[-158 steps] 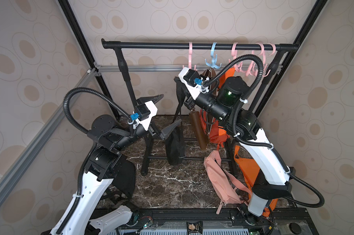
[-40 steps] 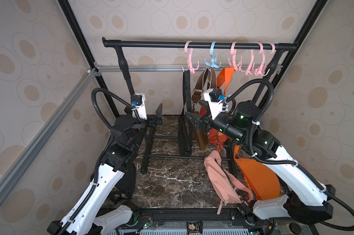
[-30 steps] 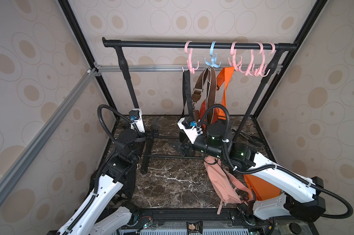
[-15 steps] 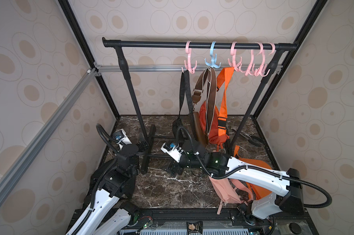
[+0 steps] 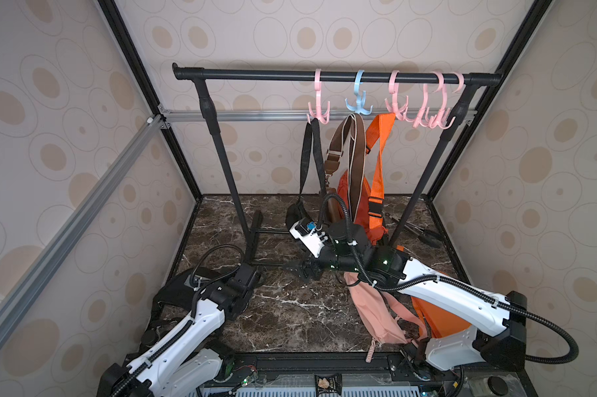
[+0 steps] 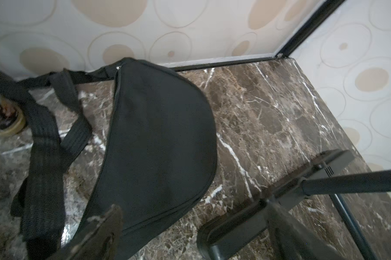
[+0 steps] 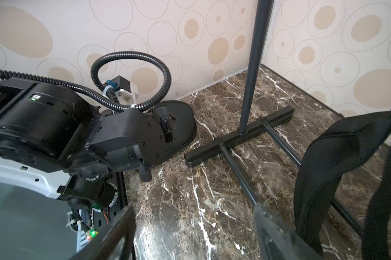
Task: Hang the bag on a hook
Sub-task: Pick up the bag from the corner of the board.
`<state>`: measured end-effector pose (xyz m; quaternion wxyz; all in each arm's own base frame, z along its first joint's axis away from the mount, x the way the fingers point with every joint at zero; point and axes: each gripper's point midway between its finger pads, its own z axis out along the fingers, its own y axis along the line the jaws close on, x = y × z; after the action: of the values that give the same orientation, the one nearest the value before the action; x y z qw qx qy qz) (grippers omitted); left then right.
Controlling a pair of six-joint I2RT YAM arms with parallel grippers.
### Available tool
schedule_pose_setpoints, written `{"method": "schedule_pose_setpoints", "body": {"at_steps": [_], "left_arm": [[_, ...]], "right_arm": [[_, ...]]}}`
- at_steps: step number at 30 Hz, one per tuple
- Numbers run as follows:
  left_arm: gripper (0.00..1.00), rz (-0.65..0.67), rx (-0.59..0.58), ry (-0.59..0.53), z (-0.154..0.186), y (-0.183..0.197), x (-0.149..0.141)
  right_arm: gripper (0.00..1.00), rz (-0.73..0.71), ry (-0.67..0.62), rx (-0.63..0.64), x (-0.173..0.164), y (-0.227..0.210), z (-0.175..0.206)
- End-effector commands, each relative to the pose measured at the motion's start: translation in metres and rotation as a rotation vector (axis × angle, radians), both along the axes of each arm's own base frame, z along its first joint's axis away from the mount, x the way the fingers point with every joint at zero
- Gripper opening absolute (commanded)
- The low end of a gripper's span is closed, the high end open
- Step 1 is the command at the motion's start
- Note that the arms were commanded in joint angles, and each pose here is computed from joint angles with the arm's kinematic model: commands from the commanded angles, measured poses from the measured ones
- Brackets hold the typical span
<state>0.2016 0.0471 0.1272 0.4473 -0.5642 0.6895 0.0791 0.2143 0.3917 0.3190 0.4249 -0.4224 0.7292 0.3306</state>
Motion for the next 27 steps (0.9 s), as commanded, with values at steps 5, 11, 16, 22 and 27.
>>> {"method": "schedule_pose_setpoints", "body": {"at_steps": [5, 11, 16, 22, 27], "left_arm": [[1.0, 0.154, -0.009, -0.071, 0.001, 0.025, -0.034], [1.0, 0.187, 0.014, -0.003, 0.005, 0.031, -0.047], [1.0, 0.249, 0.084, -0.034, 0.015, 0.05, -0.068], [1.0, 0.232, 0.093, 0.01, 0.016, 0.049, -0.071], [1.0, 0.249, 0.035, 0.044, -0.014, 0.047, -0.081]], "right_arm": [[0.84, 0.017, 0.047, -0.047, 0.0, 0.005, -0.013], [0.84, 0.031, 0.067, -0.065, 0.001, 0.013, -0.02], [0.84, 0.046, 0.088, -0.075, 0.002, 0.019, -0.026], [0.84, 0.056, 0.107, -0.091, 0.004, 0.027, -0.032], [0.84, 0.06, 0.117, -0.092, 0.006, 0.032, -0.035]]}}
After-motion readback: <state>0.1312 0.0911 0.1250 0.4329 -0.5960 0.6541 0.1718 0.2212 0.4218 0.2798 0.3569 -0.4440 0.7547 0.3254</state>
